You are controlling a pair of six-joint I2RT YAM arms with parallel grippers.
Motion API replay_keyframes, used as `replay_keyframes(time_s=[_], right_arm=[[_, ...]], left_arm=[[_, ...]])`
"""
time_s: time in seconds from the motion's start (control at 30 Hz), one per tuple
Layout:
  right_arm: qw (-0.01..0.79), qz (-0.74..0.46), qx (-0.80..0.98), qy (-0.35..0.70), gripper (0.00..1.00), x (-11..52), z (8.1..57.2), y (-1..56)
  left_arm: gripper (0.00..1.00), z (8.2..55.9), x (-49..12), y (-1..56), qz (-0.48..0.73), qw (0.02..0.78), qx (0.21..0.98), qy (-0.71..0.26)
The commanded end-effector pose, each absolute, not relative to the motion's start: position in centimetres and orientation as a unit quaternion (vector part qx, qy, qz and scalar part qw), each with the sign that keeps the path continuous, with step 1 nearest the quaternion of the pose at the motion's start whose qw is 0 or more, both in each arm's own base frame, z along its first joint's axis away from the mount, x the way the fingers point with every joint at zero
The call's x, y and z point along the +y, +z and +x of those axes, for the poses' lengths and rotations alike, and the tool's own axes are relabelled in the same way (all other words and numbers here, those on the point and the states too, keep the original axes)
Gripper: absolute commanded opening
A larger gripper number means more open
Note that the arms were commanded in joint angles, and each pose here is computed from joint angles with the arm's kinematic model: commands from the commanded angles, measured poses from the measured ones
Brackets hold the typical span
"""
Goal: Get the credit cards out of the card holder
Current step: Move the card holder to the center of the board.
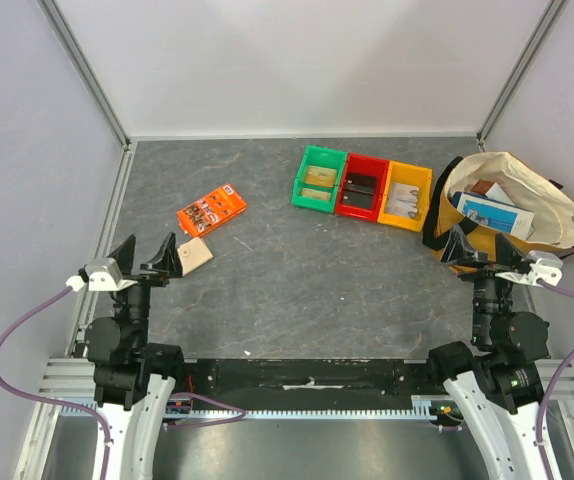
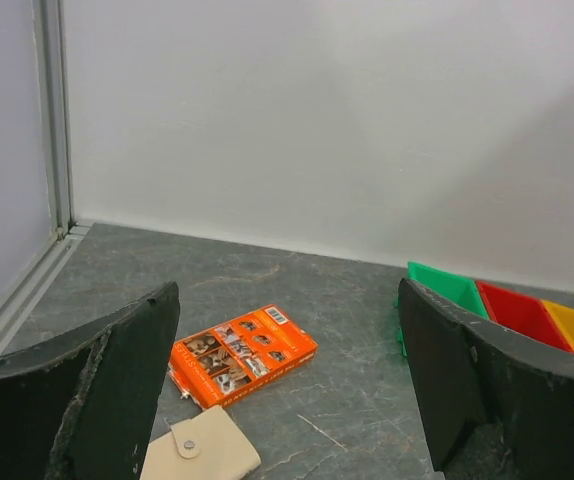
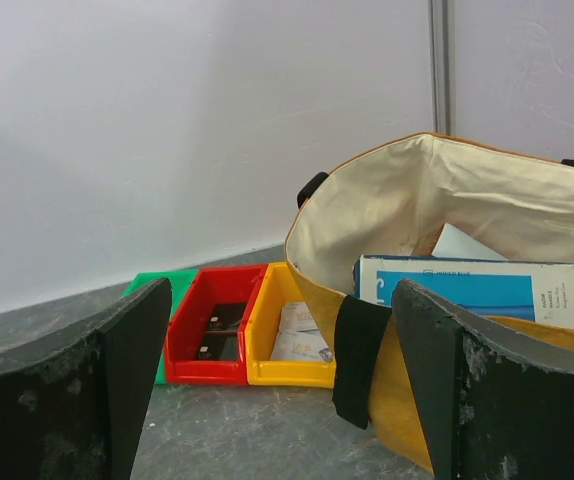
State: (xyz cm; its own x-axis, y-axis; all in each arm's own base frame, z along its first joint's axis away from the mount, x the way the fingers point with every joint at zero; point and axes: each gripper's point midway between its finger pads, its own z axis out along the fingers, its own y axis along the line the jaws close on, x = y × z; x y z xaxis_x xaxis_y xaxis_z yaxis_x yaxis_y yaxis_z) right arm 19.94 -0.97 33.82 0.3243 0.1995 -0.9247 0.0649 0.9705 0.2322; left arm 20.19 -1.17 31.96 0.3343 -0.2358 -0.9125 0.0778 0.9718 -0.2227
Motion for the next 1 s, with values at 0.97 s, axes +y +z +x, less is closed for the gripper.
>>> replay_keyframes(time_s=[0.97], right_arm=[[0.516,-0.032,0.834,0.191,0.98,11.7,30.0,24.1]], left_arm=[[0.99,23.5,-4.3,21.1,-0.143,0.558,0.803,-0.157]])
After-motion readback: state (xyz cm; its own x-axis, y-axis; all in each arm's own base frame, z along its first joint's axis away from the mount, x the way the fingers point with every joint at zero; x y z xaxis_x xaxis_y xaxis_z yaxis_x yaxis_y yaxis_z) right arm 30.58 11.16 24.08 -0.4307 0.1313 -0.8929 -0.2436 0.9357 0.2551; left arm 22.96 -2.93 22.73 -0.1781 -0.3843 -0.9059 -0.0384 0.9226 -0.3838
